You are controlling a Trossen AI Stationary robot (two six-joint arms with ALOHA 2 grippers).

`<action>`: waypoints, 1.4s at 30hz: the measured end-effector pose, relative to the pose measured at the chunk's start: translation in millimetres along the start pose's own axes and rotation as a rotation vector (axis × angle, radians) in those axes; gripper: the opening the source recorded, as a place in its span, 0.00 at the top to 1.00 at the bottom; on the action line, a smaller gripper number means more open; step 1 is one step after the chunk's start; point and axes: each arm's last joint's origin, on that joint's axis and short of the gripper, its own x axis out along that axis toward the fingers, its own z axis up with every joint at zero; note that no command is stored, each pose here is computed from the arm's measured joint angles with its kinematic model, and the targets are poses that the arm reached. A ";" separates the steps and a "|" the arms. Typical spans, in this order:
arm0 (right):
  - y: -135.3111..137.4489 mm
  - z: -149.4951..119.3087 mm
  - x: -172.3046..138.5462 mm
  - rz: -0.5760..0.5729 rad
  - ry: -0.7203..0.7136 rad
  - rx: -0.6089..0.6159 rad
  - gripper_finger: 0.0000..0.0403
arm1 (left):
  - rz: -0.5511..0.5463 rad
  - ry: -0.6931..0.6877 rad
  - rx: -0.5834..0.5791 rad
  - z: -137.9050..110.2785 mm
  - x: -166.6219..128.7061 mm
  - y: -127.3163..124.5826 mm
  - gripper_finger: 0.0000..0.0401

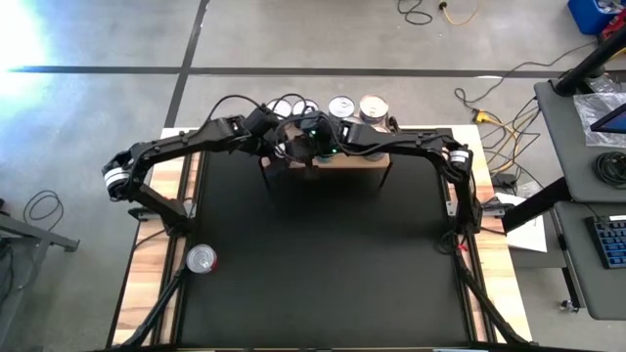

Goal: Stack canned seafood by type on shelf
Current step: Put the top red tuna can on the shelf

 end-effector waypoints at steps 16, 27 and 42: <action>-11.8 34.0 -18.9 -0.038 -0.084 0.155 0.98 | -0.013 0.079 0.063 -9.1 -1.2 -0.9 0.00; -3.0 50.4 -24.9 -0.304 0.071 0.033 0.98 | -0.021 -0.019 0.120 -5.0 3.2 11.9 0.00; 44.5 113.6 -94.0 -0.578 0.087 0.010 0.98 | -0.025 -0.015 0.129 -16.9 13.6 11.1 0.00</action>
